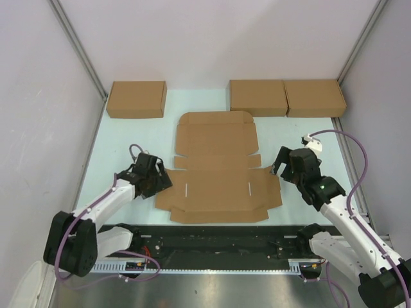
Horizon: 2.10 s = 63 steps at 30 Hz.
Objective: Fold the paper box
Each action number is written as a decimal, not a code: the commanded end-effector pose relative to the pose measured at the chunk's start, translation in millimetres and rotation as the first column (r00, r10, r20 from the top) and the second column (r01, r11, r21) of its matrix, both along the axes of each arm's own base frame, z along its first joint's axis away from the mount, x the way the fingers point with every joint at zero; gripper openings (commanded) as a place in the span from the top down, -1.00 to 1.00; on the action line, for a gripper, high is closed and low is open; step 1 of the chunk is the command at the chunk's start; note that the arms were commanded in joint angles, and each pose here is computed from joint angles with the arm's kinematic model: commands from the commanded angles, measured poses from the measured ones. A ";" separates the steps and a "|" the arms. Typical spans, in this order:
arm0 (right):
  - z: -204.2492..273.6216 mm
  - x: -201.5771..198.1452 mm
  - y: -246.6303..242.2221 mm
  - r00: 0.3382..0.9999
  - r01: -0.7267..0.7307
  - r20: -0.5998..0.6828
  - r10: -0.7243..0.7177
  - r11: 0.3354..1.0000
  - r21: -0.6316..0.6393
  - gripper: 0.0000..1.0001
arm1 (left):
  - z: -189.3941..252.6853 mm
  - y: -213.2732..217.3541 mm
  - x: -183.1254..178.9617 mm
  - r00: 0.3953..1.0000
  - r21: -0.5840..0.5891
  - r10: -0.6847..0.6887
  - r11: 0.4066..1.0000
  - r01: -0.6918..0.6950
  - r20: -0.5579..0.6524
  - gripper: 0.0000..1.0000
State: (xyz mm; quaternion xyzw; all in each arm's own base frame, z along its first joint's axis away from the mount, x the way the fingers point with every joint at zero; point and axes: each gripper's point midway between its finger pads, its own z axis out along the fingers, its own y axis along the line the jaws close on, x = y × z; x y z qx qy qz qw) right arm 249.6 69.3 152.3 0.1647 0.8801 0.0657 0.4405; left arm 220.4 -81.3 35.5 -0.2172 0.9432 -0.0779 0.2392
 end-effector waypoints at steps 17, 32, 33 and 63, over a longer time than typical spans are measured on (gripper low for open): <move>41.0 -3.2 18.3 0.986 -0.103 0.142 0.086 0.988 0.115 -0.91 | 108.9 -46.1 52.5 0.887 -0.064 -0.273 0.946 0.318 0.373 1.00; 81.6 -9.7 13.5 0.974 -0.112 0.211 0.084 0.987 0.120 -0.90 | 302.6 -96.4 78.4 0.362 0.254 -0.494 0.802 0.541 0.790 1.00; 90.4 -12.0 10.9 0.968 -0.109 0.239 0.078 0.986 0.123 -0.90 | 310.3 -95.3 76.2 0.323 0.290 -0.512 0.791 0.539 0.796 0.99; 157.2 -53.0 -35.7 0.914 -0.006 0.403 -0.036 0.995 0.103 -0.93 | 383.5 -245.3 82.8 -0.105 0.311 -0.533 0.313 0.898 0.840 0.99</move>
